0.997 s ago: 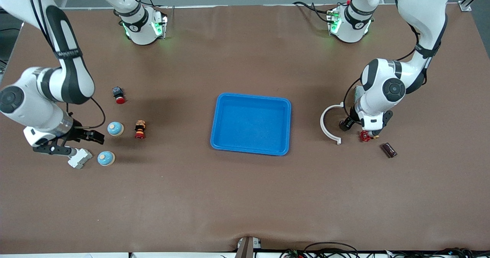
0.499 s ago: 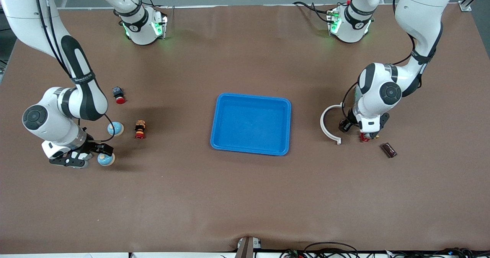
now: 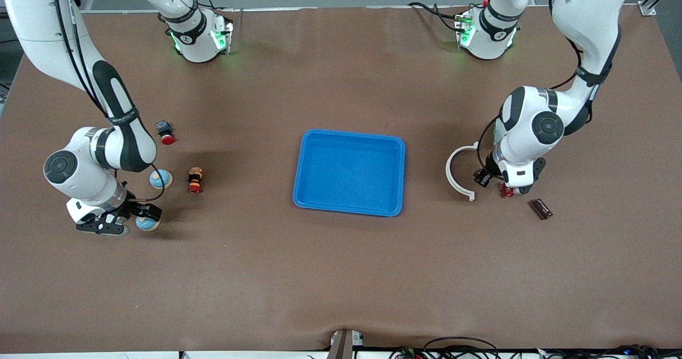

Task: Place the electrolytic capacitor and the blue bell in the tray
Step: 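Grasp the blue bell with the right gripper while the left gripper lifts the capacitor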

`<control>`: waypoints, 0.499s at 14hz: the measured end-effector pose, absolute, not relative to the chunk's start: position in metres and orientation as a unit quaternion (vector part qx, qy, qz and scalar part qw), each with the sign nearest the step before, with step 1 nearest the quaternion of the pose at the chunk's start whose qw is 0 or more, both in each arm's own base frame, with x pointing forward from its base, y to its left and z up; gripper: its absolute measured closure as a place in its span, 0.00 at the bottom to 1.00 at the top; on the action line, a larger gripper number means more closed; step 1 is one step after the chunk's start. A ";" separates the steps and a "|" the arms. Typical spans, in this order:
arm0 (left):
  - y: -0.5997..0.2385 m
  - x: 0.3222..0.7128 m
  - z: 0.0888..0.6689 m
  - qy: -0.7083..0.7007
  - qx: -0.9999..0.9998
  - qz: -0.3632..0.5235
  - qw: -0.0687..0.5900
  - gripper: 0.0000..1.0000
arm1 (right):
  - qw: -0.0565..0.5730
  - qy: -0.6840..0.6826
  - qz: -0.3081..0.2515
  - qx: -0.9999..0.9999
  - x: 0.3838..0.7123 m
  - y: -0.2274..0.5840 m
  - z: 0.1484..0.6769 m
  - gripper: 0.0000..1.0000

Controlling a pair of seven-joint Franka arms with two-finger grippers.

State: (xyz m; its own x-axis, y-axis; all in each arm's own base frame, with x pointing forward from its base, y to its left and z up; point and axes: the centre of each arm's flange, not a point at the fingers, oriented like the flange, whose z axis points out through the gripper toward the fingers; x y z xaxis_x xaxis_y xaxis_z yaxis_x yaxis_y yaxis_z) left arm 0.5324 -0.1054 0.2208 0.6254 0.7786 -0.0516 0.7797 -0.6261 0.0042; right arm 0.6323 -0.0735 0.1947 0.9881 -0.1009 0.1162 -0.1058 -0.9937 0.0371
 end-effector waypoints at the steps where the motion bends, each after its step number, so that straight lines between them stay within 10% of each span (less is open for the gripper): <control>1: -0.113 0.536 0.237 0.437 0.899 -0.029 0.007 0.66 | 0.022 -0.052 0.056 0.997 0.632 -0.073 0.192 0.00; 7: -0.185 0.552 0.297 0.486 0.873 -0.029 0.019 0.66 | 0.021 -0.056 0.053 0.997 0.632 -0.073 0.187 0.00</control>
State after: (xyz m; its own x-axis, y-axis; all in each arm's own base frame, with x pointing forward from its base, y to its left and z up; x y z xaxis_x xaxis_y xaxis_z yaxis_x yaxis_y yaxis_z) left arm 0.5517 -0.1850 0.2974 0.5257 0.8478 -0.0692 0.8500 -0.5267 0.0051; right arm 0.6315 -0.0735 0.1867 0.9882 -0.1094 0.1073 -0.1139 -0.9928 0.0368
